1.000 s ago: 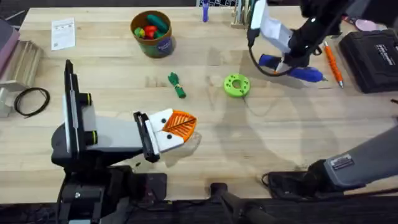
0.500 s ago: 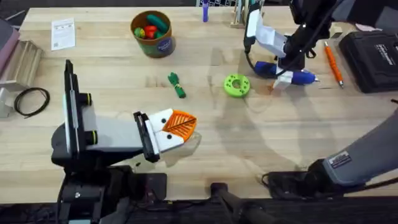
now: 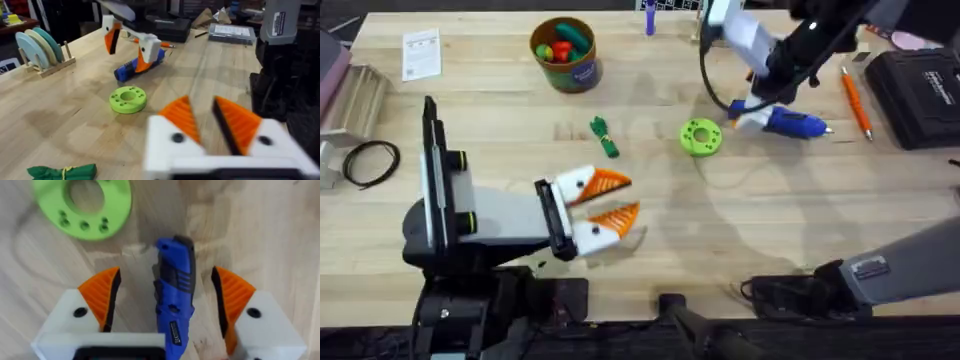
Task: Pick up the gripper from the table and insert it into the empty holder that is missing its gripper. Then pick up a screw, insert it into the mounting hole, and use the screwdriver to tighten it. Finally, clean up the table by picking up the vegetable and placing it into the bucket.
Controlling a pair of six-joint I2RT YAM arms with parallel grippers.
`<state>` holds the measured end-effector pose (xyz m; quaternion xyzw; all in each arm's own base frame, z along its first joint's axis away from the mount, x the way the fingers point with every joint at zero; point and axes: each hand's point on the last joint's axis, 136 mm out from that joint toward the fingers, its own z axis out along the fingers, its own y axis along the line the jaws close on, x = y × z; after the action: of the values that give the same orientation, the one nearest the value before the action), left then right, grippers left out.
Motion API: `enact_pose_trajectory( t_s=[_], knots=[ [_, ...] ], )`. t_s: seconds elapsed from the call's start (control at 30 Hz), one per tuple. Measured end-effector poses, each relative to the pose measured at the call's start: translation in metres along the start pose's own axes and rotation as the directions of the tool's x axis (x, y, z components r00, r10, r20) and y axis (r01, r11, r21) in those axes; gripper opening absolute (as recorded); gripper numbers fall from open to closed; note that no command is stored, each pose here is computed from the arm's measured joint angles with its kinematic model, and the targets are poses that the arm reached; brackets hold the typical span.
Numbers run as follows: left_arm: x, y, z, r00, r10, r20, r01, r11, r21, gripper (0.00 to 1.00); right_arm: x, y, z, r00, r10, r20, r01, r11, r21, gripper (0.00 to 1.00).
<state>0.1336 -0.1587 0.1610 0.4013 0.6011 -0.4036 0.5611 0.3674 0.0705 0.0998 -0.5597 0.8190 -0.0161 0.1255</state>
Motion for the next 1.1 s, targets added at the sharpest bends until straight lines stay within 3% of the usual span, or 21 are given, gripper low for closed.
enact_pose_trajectory(
  t_s=[0.13, 0.17, 0.3, 0.47, 0.57, 0.67, 0.77, 0.97, 1.1],
  knots=[
    [0.0, 0.0, 0.0, 1.0, -0.002, 0.0, 0.002, 1.0, 0.0, 0.937, -0.027, -0.001, -0.035, 0.984, 0.133, 0.119, -0.139, 0.99, 0.037, 0.989],
    [0.0, 0.0, 0.0, 1.0, -0.003, 0.0, 0.003, 1.0, 0.0, 0.971, -0.031, -0.001, -0.042, 0.976, 0.167, 0.143, -0.175, 0.984, 0.042, 0.989],
    [0.0, 0.001, 0.0, 1.0, -0.001, 0.0, 0.001, 1.0, -0.006, 0.988, -0.047, 0.0, -0.073, 0.916, 0.324, 0.235, -0.342, 0.939, 0.038, 0.989],
    [-0.006, 0.008, 0.0, 0.999, 0.036, 0.018, -0.035, 0.999, -0.042, 0.987, -0.05, 0.015, -0.103, 0.8, 0.53, 0.281, -0.546, 0.837, -0.027, 0.99],
    [-0.007, 0.018, -0.001, 0.999, -0.045, 0.026, 0.047, 0.994, -0.099, 0.987, -0.042, 0.028, -0.114, 0.751, 0.606, 0.262, -0.614, 0.787, -0.06, 0.989],
    [-0.006, 0.033, -0.003, 0.99, -0.132, 0.043, 0.138, 0.974, -0.179, 0.987, -0.033, 0.044, -0.128, 0.721, 0.649, 0.242, -0.652, 0.754, -0.079, 0.989],
    [-0.006, 0.047, -0.007, 0.984, -0.167, 0.063, 0.178, 0.949, -0.26, 0.987, -0.029, 0.052, -0.147, 0.695, 0.664, 0.276, -0.673, 0.736, -0.078, 0.989],
    [-0.025, 0.065, -0.015, 0.985, -0.151, 0.088, 0.173, 0.914, -0.366, 0.985, -0.025, 0.063, -0.186, 0.645, 0.656, 0.393, -0.692, 0.719, -0.065, 0.989],
    [-0.046, 0.074, -0.017, 0.986, -0.151, 0.072, 0.167, 0.901, -0.4, 0.985, -0.014, 0.078, -0.187, 0.609, 0.677, 0.413, -0.716, 0.693, -0.08, 0.99]
  ],
)
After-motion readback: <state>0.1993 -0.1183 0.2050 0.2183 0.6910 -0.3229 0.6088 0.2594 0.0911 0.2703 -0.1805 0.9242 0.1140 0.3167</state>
